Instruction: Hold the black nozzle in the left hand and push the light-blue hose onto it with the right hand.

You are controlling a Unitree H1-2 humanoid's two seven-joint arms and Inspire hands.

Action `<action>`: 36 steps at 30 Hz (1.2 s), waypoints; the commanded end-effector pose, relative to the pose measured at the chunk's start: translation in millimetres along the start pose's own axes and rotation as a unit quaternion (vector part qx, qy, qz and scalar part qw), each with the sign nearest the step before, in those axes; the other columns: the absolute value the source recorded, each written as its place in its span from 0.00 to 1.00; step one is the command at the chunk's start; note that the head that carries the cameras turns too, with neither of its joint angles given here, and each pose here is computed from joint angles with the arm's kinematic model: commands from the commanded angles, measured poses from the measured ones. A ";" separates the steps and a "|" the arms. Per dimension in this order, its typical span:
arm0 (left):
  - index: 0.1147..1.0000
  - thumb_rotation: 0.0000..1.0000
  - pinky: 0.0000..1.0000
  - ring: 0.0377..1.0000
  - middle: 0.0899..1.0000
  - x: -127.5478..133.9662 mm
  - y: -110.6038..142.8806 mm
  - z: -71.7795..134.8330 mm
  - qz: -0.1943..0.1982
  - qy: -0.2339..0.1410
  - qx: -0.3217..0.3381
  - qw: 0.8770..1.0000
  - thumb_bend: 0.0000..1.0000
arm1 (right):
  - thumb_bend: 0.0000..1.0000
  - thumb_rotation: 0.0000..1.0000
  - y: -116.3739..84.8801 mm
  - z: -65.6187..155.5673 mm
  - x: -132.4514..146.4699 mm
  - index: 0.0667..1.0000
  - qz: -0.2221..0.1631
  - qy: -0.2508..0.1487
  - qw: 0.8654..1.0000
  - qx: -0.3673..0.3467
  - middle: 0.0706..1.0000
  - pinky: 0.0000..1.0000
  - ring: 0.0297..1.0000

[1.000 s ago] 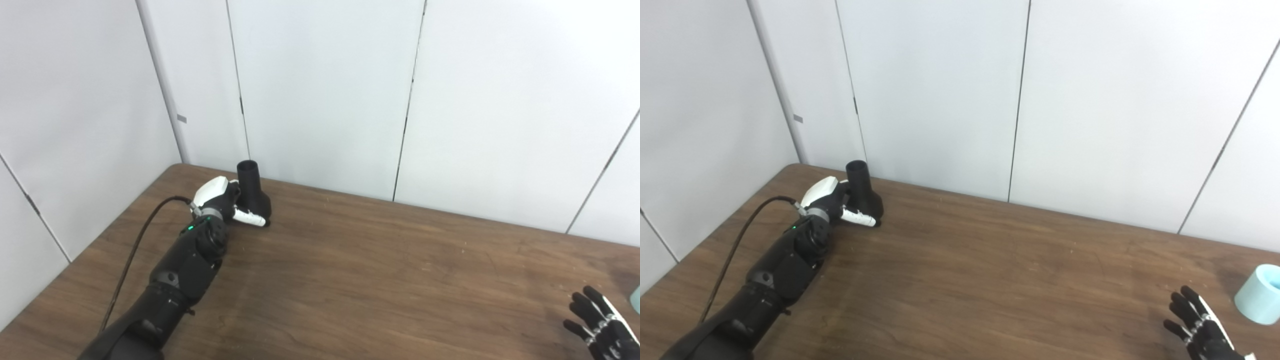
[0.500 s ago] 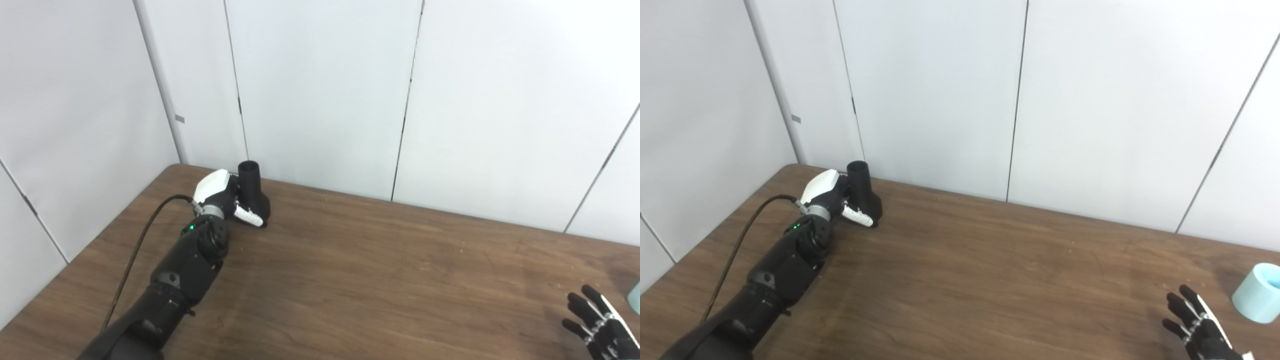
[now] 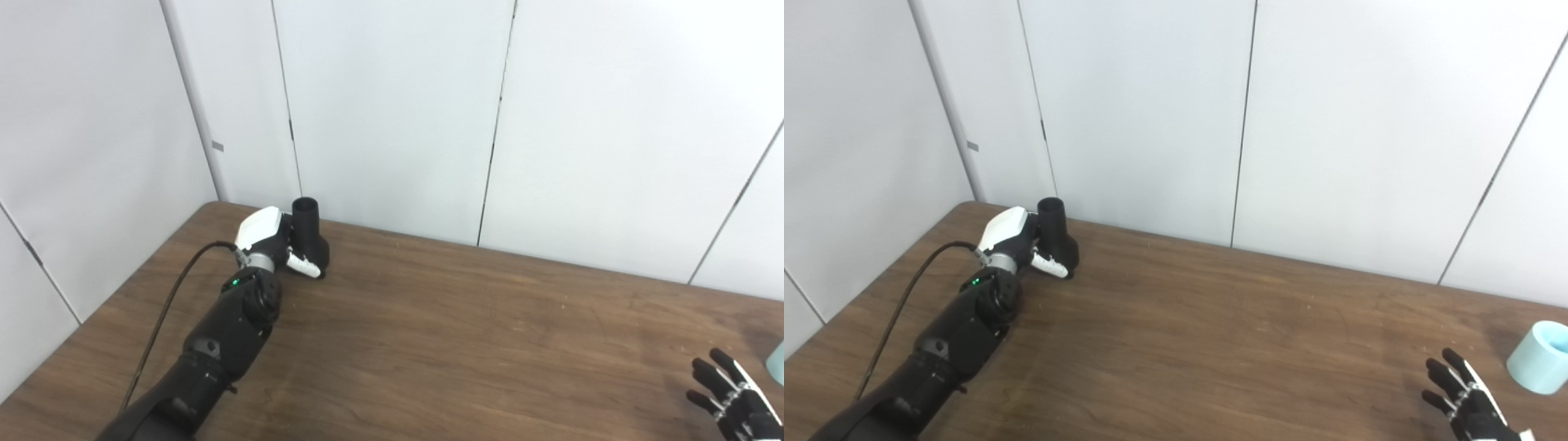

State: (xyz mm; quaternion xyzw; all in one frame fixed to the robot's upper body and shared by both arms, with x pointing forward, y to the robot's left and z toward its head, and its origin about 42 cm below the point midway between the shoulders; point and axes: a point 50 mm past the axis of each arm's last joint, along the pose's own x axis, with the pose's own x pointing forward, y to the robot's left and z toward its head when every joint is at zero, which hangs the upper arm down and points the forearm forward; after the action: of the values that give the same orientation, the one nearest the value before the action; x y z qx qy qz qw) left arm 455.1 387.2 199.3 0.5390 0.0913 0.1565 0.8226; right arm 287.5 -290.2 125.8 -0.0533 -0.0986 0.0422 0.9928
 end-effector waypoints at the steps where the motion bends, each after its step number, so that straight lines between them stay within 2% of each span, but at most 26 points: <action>1: 0.40 0.00 1.00 0.72 0.49 1.2 18.3 13.6 0.039 -0.027 -0.001 0.999 0.52 | 0.55 0.97 11.4 -13.7 -12.8 0.91 -0.005 0.015 1.000 0.015 0.86 0.81 0.89; 11: 0.40 0.00 1.00 0.69 0.47 -31.9 2.8 33.9 0.039 -0.074 -0.045 0.995 0.52 | 0.52 0.99 13.2 -9.8 -12.0 0.91 -0.010 0.015 1.000 0.006 0.79 0.82 0.88; 13: 0.41 0.00 1.00 0.67 0.46 -44.0 1.2 39.6 0.036 -0.098 -0.047 0.993 0.52 | 0.51 0.99 14.0 -8.0 -11.8 0.90 -0.010 0.013 1.000 -0.001 0.78 0.83 0.87; 21: 0.40 0.00 1.00 0.74 0.46 -89.4 -6.6 62.7 0.035 -0.160 -0.061 0.985 0.52 | 0.50 0.99 14.0 -6.7 -10.8 0.87 -0.010 0.015 1.000 -0.006 0.74 0.84 0.88; 28: 0.40 0.00 1.00 0.73 0.46 -120.6 -15.7 76.3 0.030 -0.191 -0.085 0.977 0.52 | 0.53 0.99 16.8 -2.8 -10.3 0.82 -0.010 0.019 1.000 -0.002 0.72 0.83 0.88; 32: 0.40 0.00 1.00 0.73 0.46 -147.1 -24.5 85.2 0.018 -0.211 -0.102 0.972 0.52 | 0.54 0.99 22.3 0.6 -9.5 0.81 -0.008 0.019 1.000 -0.001 0.72 0.84 0.87; 36: 0.40 0.00 1.00 0.73 0.46 -178.8 -33.5 82.8 -0.015 -0.224 -0.113 0.968 0.52 | 0.54 0.99 26.9 7.0 -8.0 0.82 -0.005 0.019 1.000 0.007 0.71 0.85 0.87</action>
State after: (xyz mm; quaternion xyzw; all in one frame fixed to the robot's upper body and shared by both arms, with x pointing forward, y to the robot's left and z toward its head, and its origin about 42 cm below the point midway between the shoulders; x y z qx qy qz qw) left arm 320.7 239.7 183.3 0.4537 -0.0686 0.0237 0.8882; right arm 279.8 -270.6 127.9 -0.0549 -0.0770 0.0369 0.9948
